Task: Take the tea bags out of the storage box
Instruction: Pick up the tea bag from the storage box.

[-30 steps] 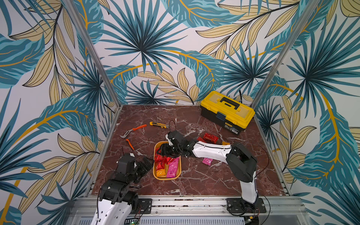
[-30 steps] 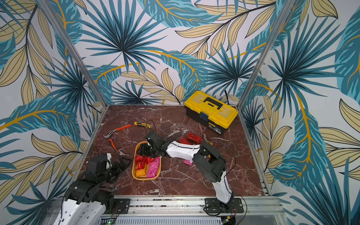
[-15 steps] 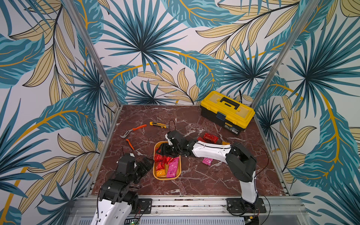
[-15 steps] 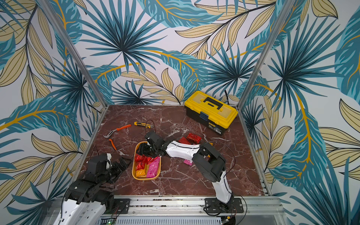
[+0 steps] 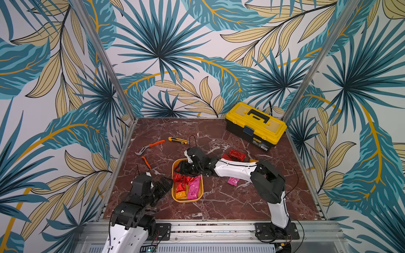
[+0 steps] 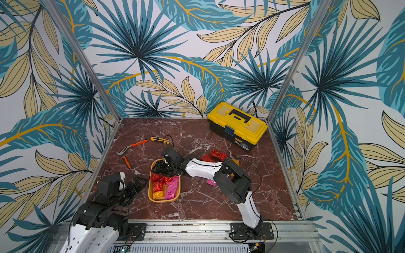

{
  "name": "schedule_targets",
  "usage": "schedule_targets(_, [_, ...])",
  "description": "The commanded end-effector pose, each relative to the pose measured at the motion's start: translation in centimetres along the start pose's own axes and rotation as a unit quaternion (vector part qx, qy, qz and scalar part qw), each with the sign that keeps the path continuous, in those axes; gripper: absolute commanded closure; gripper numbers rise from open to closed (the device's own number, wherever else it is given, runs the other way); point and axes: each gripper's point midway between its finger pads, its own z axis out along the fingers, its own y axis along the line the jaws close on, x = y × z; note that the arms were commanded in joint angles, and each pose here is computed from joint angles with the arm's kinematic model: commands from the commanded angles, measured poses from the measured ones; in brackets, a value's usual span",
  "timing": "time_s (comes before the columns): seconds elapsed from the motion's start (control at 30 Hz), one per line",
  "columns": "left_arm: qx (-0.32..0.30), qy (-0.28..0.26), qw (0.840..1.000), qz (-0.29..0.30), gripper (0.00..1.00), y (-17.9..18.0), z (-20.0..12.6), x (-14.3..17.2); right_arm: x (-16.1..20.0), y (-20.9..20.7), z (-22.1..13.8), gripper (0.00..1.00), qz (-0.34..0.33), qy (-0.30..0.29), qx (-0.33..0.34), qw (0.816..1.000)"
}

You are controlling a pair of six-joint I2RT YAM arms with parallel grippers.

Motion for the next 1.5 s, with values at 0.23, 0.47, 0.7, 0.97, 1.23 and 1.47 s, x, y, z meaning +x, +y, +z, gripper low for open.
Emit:
schedule_targets(0.23, [0.015, -0.019, 1.000, 0.004, 0.00, -1.1, -1.6, -0.6, 0.2, 0.6, 1.7, 0.46, 0.012, 0.011, -0.027, 1.000])
schedule_targets(0.47, [0.016, -0.022, 1.000, 0.003, 0.00, -1.1, -1.8, -0.7, 0.0, 0.5, 1.3, 0.53, 0.014, 0.008, -0.027, 1.000])
schedule_targets(0.7, [0.021, -0.026, 0.999, 0.005, 0.00, -1.5, -2.1, -0.8, -0.5, 0.6, 0.3, 0.60, 0.015, 0.001, -0.032, 0.999])
schedule_targets(0.97, [0.020, -0.027, 0.999, 0.004, 0.00, -1.5, -2.1, -0.9, -0.8, 0.5, -0.4, 0.64, 0.020, -0.002, -0.036, 0.999])
schedule_targets(1.23, [0.028, -0.036, 0.999, 0.024, 0.00, -3.6, -3.0, -2.1, -2.8, 2.0, -4.2, 0.64, 0.014, -0.029, -0.058, 0.998])
schedule_targets(1.47, [0.064, -0.035, 0.995, 0.066, 0.00, -10.0, -2.9, -5.2, -7.7, 0.2, -12.0, 0.64, 0.020, -0.097, -0.051, 0.994])
